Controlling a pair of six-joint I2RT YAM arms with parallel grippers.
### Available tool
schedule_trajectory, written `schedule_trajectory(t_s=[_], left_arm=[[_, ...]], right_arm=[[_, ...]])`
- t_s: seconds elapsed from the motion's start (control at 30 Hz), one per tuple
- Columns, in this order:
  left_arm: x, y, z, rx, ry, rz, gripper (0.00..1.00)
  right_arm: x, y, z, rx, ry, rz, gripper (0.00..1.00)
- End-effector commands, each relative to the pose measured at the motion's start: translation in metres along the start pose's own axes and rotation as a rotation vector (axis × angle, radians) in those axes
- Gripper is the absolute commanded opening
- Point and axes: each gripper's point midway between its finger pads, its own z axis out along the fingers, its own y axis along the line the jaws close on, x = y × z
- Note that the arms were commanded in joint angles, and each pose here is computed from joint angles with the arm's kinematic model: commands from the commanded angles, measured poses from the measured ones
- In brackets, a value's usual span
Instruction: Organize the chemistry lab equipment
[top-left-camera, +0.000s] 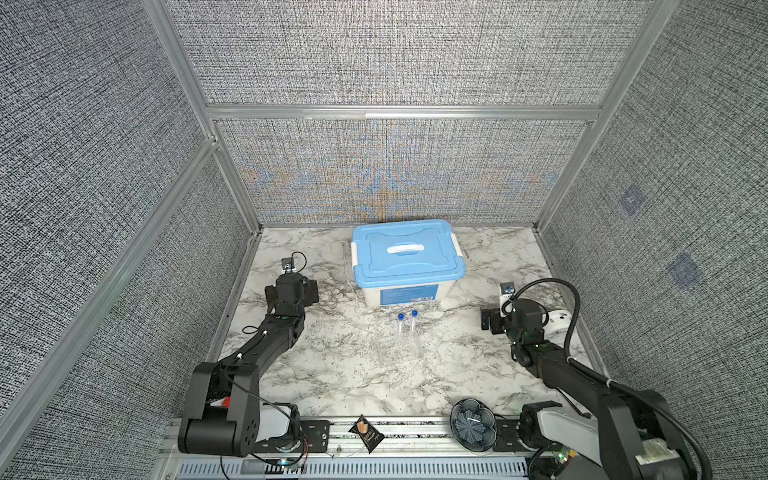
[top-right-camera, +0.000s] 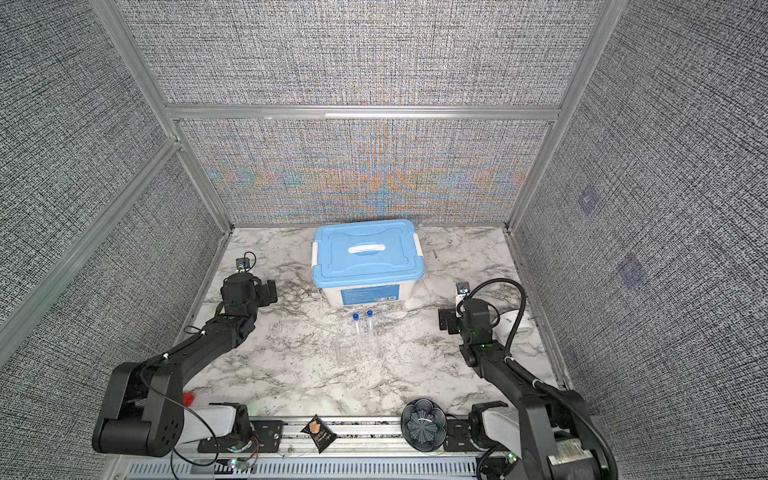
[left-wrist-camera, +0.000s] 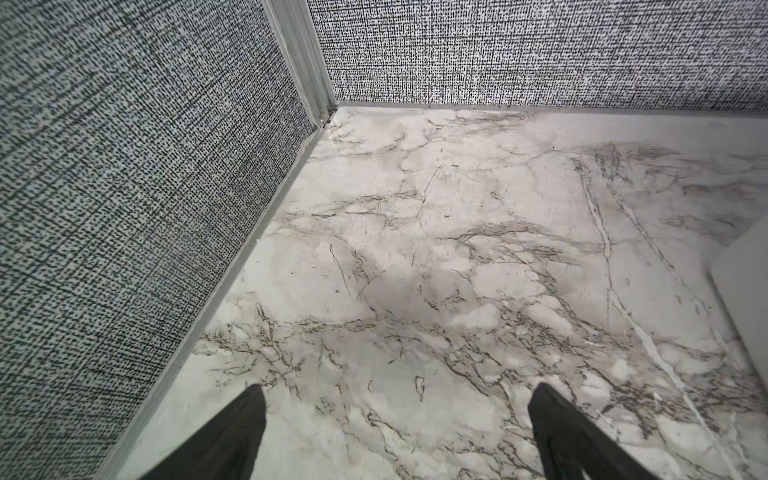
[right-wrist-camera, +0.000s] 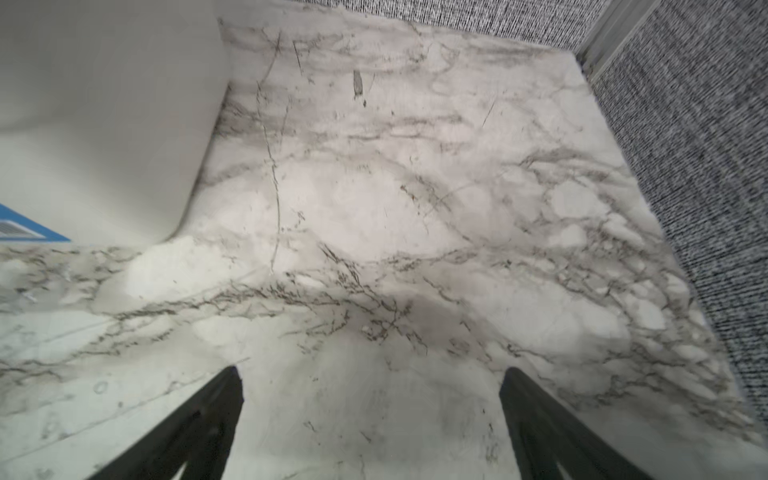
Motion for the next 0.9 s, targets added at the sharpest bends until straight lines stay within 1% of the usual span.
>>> schedule_trajectory(t_s=[0.0,0.1,0.2,0.23,0.27,0.33,0.4,0.43,0.47,0.5,0.53,0.6,0.63,0.67,0.73,0.87], left_arm=[[-0.036,-0.002,-0.007,0.024,-0.155,-0.044,0.99],[-0.031,-0.005,-0.015,0.058,-0.191,-0.034,0.99],[-0.026,-0.01,-0.025,0.106,-0.22,-0.007,0.99],[-0.021,-0.015,-0.027,0.136,-0.202,0.025,0.99],[-0.014,-0.016,-0.028,0.144,-0.167,0.033,0.99],[0.007,-0.013,-0.027,0.133,-0.086,0.022,0.99],[0.021,-0.013,-0.026,0.132,-0.097,0.03,0.99],[0.016,-0.012,-0.027,0.128,-0.165,0.045,0.99],[0.008,-0.011,-0.028,0.123,-0.232,0.03,0.99],[0.005,-0.011,-0.028,0.116,-0.267,0.023,0.99],[0.005,-0.013,-0.024,0.123,-0.275,0.041,0.99],[0.008,-0.02,-0.01,0.129,-0.245,0.065,0.99],[0.009,-0.022,0.0,0.125,-0.227,0.081,0.99],[0.009,-0.018,0.006,0.102,-0.21,0.073,0.99],[0.012,-0.007,0.015,0.07,-0.157,0.023,0.99],[0.012,-0.005,0.011,0.073,-0.191,0.008,0.99]], right_arm=[[-0.061,0.006,-0.004,-0.049,-0.3,-0.015,0.99],[-0.064,0.008,0.007,-0.055,-0.295,-0.019,0.99],[-0.054,0.011,0.021,-0.058,-0.299,-0.03,0.99],[-0.049,0.01,0.025,-0.051,-0.306,-0.029,0.99],[-0.05,0.008,0.026,-0.039,-0.332,-0.022,0.99],[-0.044,0.003,0.027,-0.012,-0.276,-0.008,0.99],[-0.045,-0.002,0.03,0.013,-0.243,0.011,0.99],[-0.047,-0.004,0.033,0.024,-0.245,0.016,0.99],[-0.047,-0.005,0.036,0.032,-0.249,0.021,0.99],[-0.048,-0.009,0.04,0.055,-0.235,0.028,0.99],[-0.048,-0.014,0.042,0.08,-0.199,0.047,0.99],[-0.047,-0.019,0.047,0.1,-0.157,0.062,0.99],[-0.047,-0.019,0.046,0.097,-0.172,0.064,0.99],[-0.049,-0.019,0.046,0.098,-0.193,0.061,0.99],[-0.048,-0.019,0.046,0.097,-0.181,0.06,0.99],[-0.049,-0.018,0.046,0.095,-0.191,0.059,0.99]])
